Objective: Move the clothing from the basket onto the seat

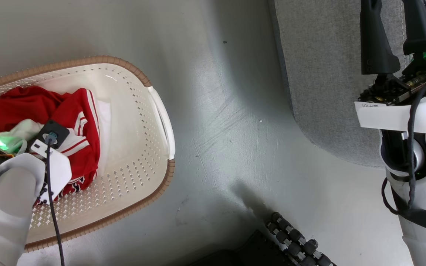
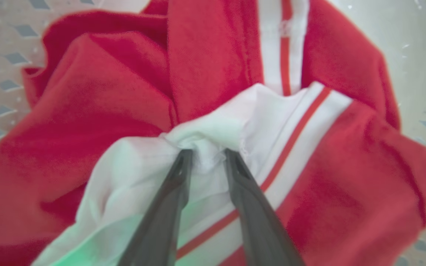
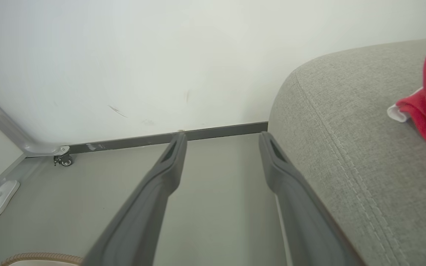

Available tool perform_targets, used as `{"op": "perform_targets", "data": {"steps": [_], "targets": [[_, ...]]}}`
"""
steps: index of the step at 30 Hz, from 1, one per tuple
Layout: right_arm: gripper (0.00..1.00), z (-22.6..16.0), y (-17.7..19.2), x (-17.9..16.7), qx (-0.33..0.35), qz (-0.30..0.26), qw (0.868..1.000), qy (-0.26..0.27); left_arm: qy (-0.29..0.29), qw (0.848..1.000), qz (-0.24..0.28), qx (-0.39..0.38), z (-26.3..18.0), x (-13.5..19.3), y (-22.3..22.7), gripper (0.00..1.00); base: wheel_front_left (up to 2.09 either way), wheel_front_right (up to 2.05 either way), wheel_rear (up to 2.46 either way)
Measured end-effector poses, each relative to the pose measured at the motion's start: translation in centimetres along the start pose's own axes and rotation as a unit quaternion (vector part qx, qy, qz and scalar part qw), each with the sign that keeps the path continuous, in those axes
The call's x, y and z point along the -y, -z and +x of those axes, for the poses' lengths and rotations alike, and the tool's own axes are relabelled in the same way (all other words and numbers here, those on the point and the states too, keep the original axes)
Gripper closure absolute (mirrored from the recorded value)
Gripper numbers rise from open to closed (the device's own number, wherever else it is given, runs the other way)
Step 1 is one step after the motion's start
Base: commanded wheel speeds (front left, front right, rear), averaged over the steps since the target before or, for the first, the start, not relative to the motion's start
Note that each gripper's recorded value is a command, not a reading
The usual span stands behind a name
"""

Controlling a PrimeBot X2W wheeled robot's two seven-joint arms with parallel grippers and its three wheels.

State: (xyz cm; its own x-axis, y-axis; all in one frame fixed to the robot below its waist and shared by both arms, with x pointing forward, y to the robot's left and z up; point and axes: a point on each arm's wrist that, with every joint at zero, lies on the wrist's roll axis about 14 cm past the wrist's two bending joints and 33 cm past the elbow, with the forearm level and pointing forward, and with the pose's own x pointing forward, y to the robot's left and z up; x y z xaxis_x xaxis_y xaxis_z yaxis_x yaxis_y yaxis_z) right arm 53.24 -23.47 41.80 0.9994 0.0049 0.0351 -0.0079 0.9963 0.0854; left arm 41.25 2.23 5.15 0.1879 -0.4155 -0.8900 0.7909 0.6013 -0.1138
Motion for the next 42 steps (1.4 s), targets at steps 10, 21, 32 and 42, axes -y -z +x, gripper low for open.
{"op": "perform_targets", "data": {"steps": [10, 21, 32, 42], "targets": [[0.00, 0.5, -1.3, -0.1, 0.018, -0.002, 1.000, -0.003, 0.003, 1.000, -0.008, 0.023, -0.4, 0.6, -1.5, 1.00, 0.00, 0.00, 0.00], [0.00, 0.6, -3.0, -0.5, 0.036, 0.000, 0.999, -0.007, -0.007, 0.996, -0.034, 0.077, -1.6, 0.2, -4.2, 1.00, 0.00, 0.00, 0.00], [0.00, 0.5, -5.6, -0.7, 0.064, 0.000, 0.998, -0.009, -0.007, 0.986, -0.053, 0.156, -3.8, 1.0, -9.1, 1.00, 0.00, 0.00, 0.00], [0.00, 0.3, -7.8, -0.9, 0.084, -0.005, 0.996, -0.015, -0.021, 0.981, -0.056, 0.185, -6.2, 0.4, -10.8, 1.00, 0.00, 0.00, 0.00]]}}
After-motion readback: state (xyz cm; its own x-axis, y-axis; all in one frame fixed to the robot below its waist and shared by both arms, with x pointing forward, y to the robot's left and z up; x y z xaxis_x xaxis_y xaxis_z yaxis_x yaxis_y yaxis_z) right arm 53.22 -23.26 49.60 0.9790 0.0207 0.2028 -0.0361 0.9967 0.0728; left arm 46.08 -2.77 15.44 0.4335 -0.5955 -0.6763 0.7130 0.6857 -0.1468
